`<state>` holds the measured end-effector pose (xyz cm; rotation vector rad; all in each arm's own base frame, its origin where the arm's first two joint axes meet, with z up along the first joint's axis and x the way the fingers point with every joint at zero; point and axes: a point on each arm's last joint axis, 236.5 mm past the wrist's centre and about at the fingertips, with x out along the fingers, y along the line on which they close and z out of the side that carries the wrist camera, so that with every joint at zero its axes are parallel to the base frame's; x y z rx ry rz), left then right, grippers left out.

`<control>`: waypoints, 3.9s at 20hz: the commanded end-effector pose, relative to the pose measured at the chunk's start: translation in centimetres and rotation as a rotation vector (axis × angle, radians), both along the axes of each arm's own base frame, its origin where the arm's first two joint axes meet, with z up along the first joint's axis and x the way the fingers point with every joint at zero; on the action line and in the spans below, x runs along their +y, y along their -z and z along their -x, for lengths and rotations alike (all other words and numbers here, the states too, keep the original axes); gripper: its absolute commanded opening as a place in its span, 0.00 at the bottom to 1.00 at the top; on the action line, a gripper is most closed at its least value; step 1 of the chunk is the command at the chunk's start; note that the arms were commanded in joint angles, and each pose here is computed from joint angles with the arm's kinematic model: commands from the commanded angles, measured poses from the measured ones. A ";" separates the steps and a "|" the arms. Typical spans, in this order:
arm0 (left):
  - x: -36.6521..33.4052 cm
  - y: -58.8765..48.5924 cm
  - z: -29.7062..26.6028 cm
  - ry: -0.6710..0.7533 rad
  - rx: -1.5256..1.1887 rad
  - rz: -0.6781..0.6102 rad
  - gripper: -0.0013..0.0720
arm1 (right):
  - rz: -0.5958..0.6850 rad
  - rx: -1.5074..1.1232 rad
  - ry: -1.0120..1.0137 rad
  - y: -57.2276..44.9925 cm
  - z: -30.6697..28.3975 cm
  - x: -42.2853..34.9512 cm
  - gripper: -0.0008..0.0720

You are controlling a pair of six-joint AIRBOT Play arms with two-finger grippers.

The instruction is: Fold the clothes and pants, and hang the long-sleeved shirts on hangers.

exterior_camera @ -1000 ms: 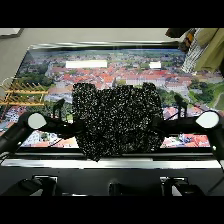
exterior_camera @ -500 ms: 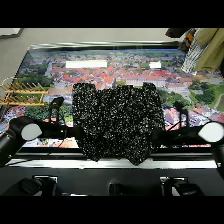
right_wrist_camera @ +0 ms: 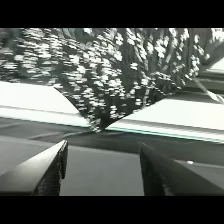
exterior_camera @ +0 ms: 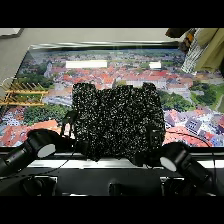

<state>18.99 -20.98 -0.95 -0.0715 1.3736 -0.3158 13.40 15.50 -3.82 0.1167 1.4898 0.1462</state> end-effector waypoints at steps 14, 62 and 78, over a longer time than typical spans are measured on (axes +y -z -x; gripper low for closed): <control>-1.1 1.3 1.2 0.077 -0.004 -0.009 0.85 | 0.136 0.023 0.049 4.3 -0.3 0.2 0.06; -4.9 -7.7 9.5 0.185 0.159 0.136 0.06 | 0.120 -0.010 -0.016 -9.3 1.3 1.5 0.06; -6.5 1.5 -8.7 -0.198 0.153 0.302 0.08 | -0.059 -0.041 0.273 -0.7 -16.3 0.9 0.06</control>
